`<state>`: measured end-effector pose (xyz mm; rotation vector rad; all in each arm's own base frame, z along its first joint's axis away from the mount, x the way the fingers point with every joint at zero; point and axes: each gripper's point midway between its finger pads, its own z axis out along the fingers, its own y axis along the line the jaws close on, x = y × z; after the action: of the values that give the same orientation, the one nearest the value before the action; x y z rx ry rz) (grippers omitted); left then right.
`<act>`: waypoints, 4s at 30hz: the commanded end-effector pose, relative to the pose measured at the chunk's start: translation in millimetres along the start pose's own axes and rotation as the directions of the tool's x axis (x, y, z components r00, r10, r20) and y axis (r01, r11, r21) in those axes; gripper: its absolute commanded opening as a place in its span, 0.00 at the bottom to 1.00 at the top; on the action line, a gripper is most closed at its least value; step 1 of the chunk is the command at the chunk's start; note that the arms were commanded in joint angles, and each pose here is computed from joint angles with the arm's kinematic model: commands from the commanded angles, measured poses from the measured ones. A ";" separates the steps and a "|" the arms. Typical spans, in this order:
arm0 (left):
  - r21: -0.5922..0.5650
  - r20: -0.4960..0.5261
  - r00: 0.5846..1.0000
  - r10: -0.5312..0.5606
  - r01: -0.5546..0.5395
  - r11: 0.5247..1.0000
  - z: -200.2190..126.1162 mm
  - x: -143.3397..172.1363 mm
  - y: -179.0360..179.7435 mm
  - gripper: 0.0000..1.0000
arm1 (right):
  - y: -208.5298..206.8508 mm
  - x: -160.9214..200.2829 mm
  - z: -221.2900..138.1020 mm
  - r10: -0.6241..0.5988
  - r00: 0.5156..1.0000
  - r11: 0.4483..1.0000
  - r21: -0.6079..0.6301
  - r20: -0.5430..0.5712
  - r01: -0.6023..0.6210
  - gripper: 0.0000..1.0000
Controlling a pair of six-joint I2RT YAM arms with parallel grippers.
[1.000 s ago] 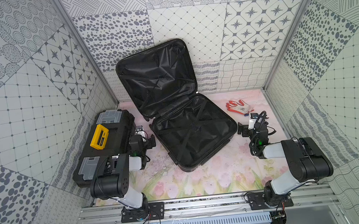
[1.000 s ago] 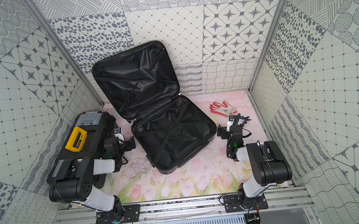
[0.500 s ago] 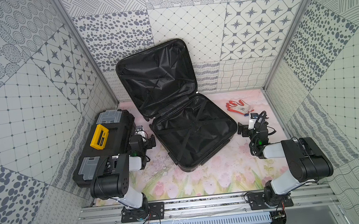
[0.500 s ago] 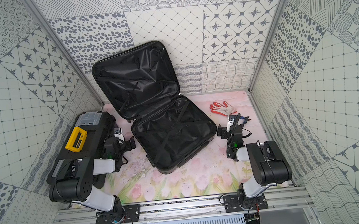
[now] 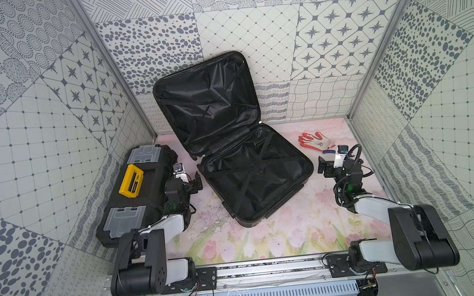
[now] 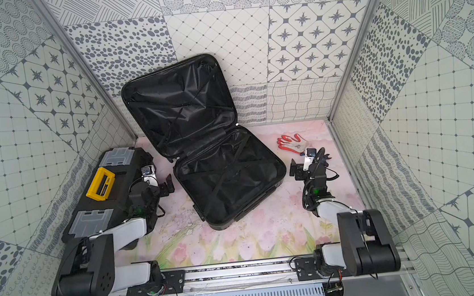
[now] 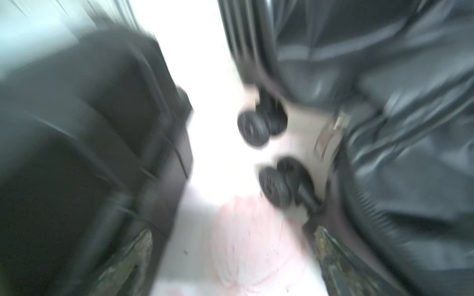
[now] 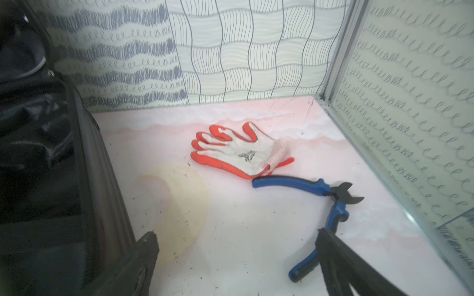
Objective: Close the suitcase zippers
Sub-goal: Close the suitcase at the center of the board.
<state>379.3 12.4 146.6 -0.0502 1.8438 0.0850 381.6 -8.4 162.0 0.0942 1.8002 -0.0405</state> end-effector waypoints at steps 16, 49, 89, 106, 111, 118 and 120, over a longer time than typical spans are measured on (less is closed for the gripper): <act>0.048 -0.002 0.972 -0.233 0.233 0.971 -70.1 -215.0 0.0 0.96 | 106.1 -107.3 -98.1 -0.072 0.993 0.836 -0.548 -0.090 0.011 0.98; -0.078 -0.003 0.996 -0.089 0.089 0.993 103.7 -315.0 21.0 0.25 | 196.0 -83.1 -104.4 -0.167 0.909 0.711 -0.685 -0.383 -0.158 0.98; 0.444 0.389 0.921 0.005 -0.192 0.875 -85.0 -310.7 -136.5 0.00 | 97.9 67.4 -73.4 0.458 0.503 0.879 0.292 -0.732 -0.376 0.02; 0.655 0.161 0.985 -0.057 -0.063 0.753 -172.5 -192.6 -143.8 0.06 | 141.1 27.5 -27.1 0.586 0.521 0.774 0.238 -0.621 -0.587 0.04; 0.670 0.051 0.994 -0.092 0.034 0.741 -182.2 -158.5 -139.9 0.14 | 141.5 22.6 -17.8 0.558 0.563 0.798 0.208 -0.610 -0.566 0.22; 0.648 -0.055 0.989 -0.136 0.139 0.749 -195.3 -120.8 -128.3 0.23 | 125.5 29.4 -26.4 0.526 0.598 0.825 0.193 -0.605 -0.531 0.35; 0.645 -0.082 0.986 -0.145 0.163 0.747 -200.0 -111.7 -125.8 0.27 | 117.7 28.5 -31.5 0.521 0.606 0.830 0.189 -0.602 -0.526 0.38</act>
<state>258.6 -110.4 325.7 0.3080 1.6978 -0.4197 346.9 112.2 122.6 0.7507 2.4740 0.4070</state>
